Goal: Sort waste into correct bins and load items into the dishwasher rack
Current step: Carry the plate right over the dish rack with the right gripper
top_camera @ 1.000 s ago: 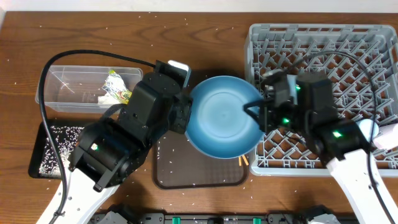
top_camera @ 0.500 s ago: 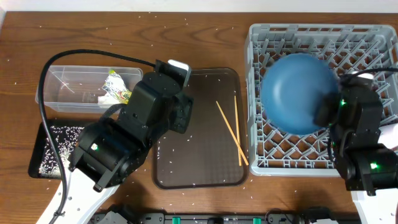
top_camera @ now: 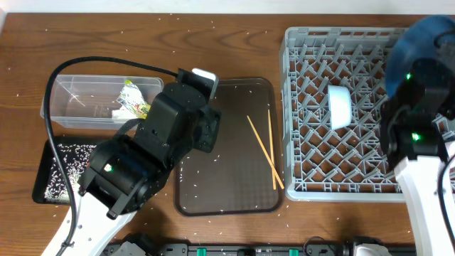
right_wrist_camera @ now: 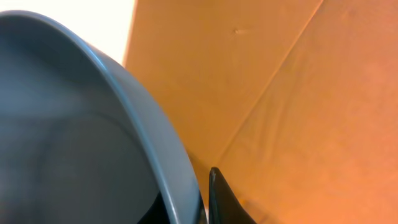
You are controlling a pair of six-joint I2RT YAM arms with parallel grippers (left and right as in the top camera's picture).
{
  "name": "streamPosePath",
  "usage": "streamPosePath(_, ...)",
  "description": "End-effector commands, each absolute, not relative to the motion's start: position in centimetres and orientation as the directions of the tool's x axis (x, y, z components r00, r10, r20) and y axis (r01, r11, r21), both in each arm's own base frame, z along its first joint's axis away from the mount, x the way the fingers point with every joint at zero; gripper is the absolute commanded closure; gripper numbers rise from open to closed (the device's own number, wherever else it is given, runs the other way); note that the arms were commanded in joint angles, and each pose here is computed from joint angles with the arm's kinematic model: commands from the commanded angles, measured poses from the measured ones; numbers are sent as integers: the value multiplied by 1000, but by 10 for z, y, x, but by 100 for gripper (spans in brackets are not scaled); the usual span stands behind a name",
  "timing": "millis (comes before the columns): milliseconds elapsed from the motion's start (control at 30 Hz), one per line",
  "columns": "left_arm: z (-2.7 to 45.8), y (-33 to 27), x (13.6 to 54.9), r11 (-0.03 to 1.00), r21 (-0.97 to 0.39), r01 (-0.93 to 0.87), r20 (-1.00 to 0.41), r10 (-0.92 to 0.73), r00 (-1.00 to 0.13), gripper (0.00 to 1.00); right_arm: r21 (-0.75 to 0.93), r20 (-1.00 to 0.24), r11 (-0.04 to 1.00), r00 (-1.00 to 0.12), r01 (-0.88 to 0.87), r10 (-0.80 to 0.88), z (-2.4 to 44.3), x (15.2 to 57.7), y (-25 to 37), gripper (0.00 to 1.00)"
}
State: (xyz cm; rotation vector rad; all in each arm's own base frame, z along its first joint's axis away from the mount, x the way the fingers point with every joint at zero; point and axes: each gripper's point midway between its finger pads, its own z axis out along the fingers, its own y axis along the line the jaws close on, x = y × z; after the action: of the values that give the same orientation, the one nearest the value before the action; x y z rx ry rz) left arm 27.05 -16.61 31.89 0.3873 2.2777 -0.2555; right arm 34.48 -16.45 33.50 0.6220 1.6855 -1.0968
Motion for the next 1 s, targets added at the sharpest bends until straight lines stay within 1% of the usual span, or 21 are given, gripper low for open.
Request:
streamPosePath(0,325,-166,272,936,-60,346,-755,184,-629,48,-594,-801,337,-578,731,-157,328,348,-181,99)
streamPosePath(67,325,-166,272,936,-60,346,-755,184,-629,48,-653,-754,312,-630,690,-187,321,360,-185,99)
streamPosePath(233,324,-165,271,936,-58,346,-751,187,-633,48,-827,-562,196,-783,527,-267,308,386,-200,99)
streamPosePath(300,323,-165,271,936,-57,346,-748,189,-636,48,-860,-510,166,-812,482,-283,305,392,-203,99)
streamPosePath(367,322,-165,270,936,-59,348,-746,190,-638,48,-877,-481,148,-823,458,-304,303,399,-206,99)
streamPosePath(467,319,-166,271,936,-56,348,-739,195,-645,48,-896,-443,163,-820,412,-362,297,413,-203,99)
streamPosePath(567,315,-167,272,936,-51,347,-728,203,-655,48,-918,-396,180,-809,353,-433,291,427,-198,99)
streamPosePath(733,304,-169,275,937,-42,348,-701,220,-678,48,-958,-288,172,-773,232,-565,285,450,-184,99)
streamPosePath(867,292,-171,277,937,-29,347,-669,240,-704,48,-964,-265,176,-771,199,-579,276,455,-184,99)
streamPosePath(967,286,-171,277,938,-20,345,-648,251,-719,55,-971,-235,183,-782,157,-577,264,456,-187,99)
